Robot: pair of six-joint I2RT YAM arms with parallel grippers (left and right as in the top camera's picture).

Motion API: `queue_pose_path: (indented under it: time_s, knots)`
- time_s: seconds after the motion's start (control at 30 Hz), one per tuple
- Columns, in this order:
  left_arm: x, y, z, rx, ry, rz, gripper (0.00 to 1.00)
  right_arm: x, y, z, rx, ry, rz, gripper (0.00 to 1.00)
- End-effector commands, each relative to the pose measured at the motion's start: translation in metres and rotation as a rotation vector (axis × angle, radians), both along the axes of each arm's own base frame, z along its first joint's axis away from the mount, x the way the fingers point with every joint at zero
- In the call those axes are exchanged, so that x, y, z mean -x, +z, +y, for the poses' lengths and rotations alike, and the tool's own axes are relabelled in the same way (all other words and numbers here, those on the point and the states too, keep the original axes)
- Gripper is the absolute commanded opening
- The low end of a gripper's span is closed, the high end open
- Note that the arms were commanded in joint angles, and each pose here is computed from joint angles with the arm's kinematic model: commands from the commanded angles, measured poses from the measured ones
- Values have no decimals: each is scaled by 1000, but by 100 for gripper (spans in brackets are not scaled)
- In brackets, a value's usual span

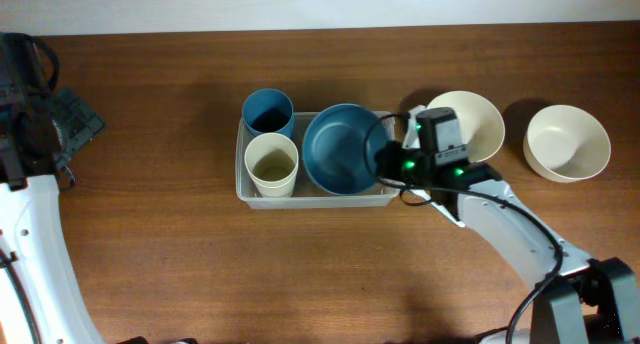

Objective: Pack container
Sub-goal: 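Carry the blue bowl into the container's right side and release, then move the right gripper to the front cream bowl at right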

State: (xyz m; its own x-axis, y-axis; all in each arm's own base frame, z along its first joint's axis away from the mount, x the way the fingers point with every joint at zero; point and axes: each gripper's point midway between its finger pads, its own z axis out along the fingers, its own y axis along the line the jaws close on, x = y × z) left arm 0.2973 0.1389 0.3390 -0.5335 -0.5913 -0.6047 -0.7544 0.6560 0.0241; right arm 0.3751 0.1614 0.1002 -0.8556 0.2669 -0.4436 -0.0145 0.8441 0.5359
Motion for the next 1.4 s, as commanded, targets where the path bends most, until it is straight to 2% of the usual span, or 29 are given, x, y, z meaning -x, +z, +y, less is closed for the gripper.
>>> queue_pose_path:
  time_s: [0.0, 0.6, 0.67, 0.77, 1.37]
  knots:
    - [0, -2, 1, 7, 14, 0, 100, -4, 9, 16, 30, 20, -47, 4]
    - [0, -2, 1, 7, 14, 0, 100, -2, 6, 15, 50, -4, -33, 5]
    - [0, -2, 1, 7, 14, 1, 100, -2, 5, 13, 58, -9, -30, 19]
    - [0, -2, 1, 7, 14, 0, 100, -2, 4, 12, 61, -10, -27, 26]
    - [0, -2, 1, 7, 14, 1, 100, -1, 8, 18, 40, 19, -27, 26]
